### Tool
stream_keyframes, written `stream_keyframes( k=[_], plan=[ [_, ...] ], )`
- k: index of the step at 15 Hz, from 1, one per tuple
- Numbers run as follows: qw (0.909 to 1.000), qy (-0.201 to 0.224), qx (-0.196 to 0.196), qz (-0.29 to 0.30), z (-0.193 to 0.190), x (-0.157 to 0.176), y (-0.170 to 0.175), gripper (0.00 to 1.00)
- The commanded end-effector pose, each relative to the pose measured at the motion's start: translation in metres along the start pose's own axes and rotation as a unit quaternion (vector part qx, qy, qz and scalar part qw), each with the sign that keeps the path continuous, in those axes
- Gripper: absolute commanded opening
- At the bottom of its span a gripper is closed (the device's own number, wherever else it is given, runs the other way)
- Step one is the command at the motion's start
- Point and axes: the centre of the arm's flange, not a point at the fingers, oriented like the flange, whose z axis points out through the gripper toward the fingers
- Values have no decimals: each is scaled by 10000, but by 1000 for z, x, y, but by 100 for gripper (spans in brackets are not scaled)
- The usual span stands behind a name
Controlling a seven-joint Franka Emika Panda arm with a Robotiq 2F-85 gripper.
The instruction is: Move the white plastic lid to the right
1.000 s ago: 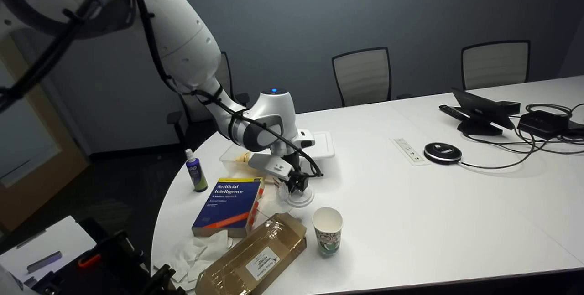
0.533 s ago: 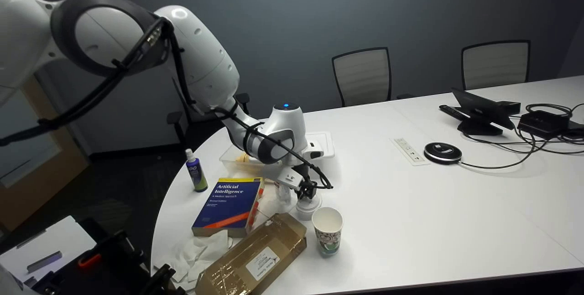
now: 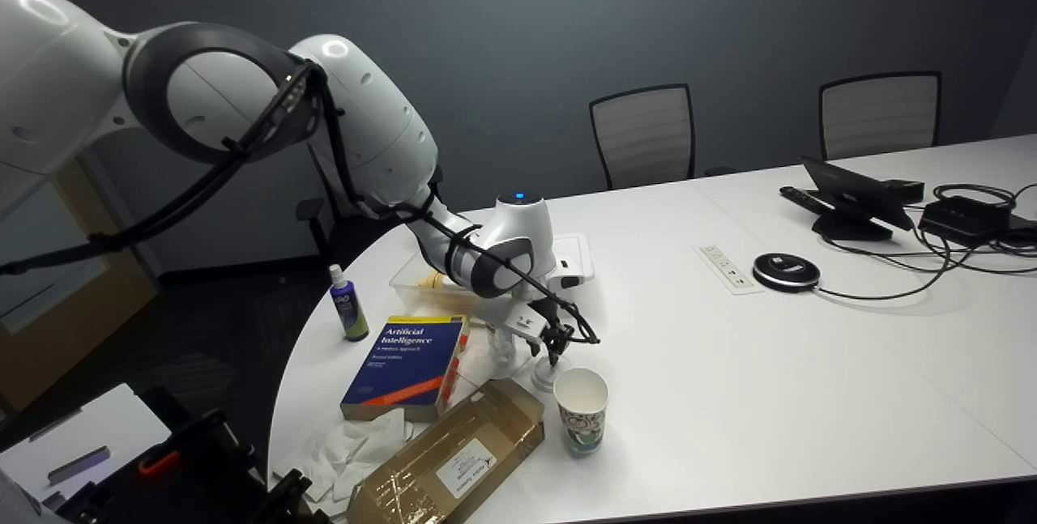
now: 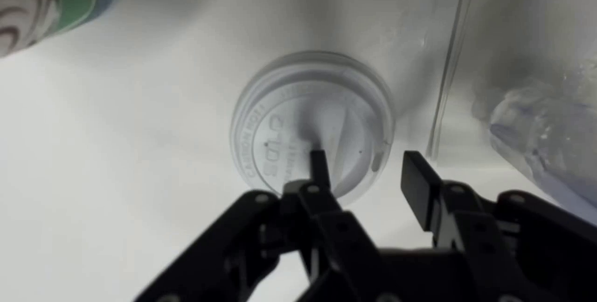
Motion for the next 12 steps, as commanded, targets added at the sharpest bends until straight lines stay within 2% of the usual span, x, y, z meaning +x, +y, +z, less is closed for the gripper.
stream_keyframes(
  k=[1, 4, 8, 12],
  plan=[
    [9998, -51, -104, 176, -22, 0, -2, 77],
    [9997, -73, -100, 201, -46, -5, -7, 99],
    [9988, -225, -200, 375, -93, -14, -26, 100],
    [9963, -30, -439, 736, -154, -27, -44, 100]
  ],
)
